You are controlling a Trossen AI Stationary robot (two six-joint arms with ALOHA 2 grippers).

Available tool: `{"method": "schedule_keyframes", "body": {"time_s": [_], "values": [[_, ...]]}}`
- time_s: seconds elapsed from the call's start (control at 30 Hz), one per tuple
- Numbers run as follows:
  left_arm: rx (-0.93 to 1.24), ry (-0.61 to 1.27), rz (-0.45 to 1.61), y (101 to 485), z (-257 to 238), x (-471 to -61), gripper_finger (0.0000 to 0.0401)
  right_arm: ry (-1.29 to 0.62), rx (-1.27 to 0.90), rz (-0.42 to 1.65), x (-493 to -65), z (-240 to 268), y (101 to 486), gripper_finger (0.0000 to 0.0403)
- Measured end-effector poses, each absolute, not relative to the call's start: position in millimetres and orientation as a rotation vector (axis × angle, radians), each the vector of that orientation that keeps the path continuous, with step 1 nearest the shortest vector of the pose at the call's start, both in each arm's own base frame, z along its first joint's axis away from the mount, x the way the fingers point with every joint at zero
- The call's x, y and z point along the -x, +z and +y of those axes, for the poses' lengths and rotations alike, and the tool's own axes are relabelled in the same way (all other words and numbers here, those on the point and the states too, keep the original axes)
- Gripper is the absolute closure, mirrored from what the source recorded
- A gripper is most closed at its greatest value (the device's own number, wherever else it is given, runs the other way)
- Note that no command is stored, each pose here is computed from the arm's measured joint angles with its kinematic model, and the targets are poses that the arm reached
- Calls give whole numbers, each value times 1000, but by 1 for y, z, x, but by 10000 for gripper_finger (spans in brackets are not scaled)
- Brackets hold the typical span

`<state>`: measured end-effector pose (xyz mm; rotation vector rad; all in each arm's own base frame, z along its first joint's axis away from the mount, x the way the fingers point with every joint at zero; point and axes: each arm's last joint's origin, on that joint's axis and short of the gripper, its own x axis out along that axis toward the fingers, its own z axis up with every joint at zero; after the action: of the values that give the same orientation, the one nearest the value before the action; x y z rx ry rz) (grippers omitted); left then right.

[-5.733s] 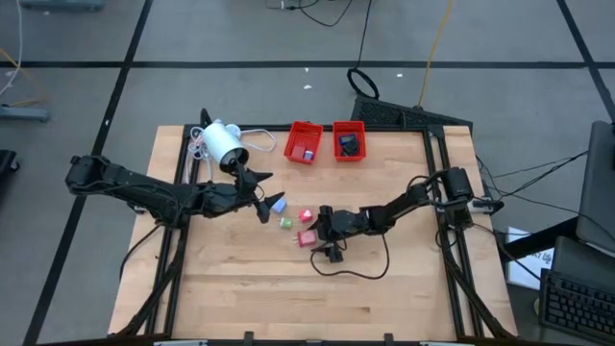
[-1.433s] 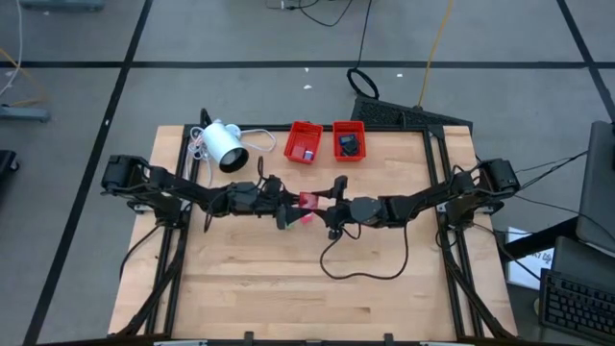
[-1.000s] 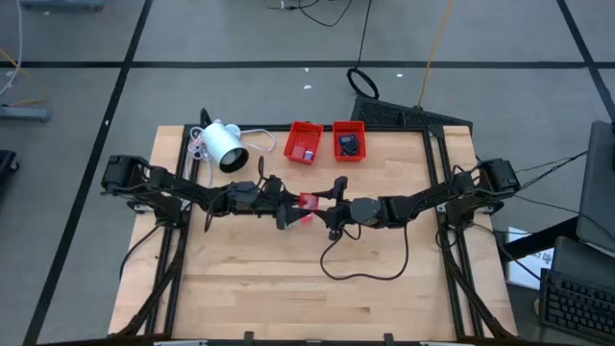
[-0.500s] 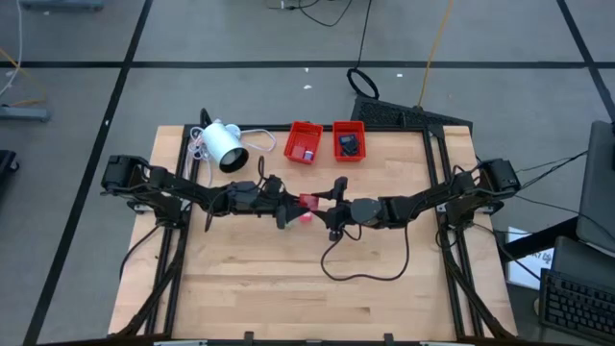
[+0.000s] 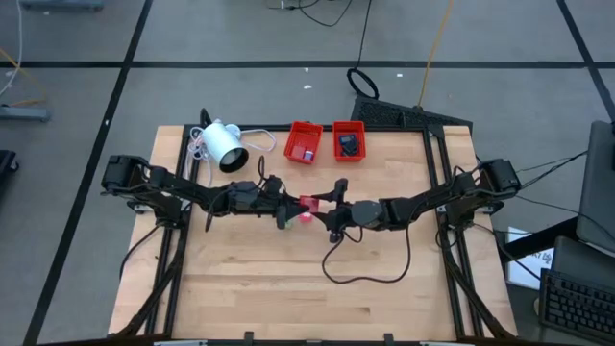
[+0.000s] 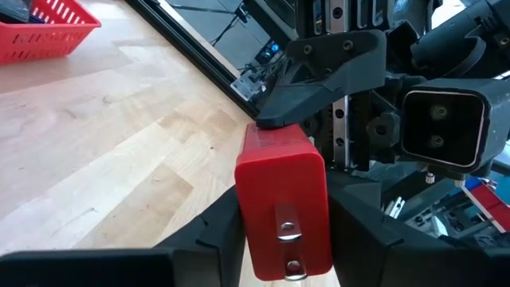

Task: Pick & Place Office items
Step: Put the red charger adapter into the left red bin

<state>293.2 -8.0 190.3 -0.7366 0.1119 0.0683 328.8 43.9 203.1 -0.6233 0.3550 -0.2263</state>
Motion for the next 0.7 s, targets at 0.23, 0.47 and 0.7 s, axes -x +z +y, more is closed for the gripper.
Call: {"method": "schedule_keyframes", "body": {"time_s": [0.23, 0.47, 0.7], "values": [[733, 89, 104, 190, -8, -293, 249, -226, 623, 355, -329, 44, 203, 188], [718, 92, 102, 191, -8, -293, 212, -219, 603, 352, -329, 44, 203, 188], [704, 99, 100, 191, -7, -293, 222, -217, 600, 352, -329, 44, 203, 188]]}}
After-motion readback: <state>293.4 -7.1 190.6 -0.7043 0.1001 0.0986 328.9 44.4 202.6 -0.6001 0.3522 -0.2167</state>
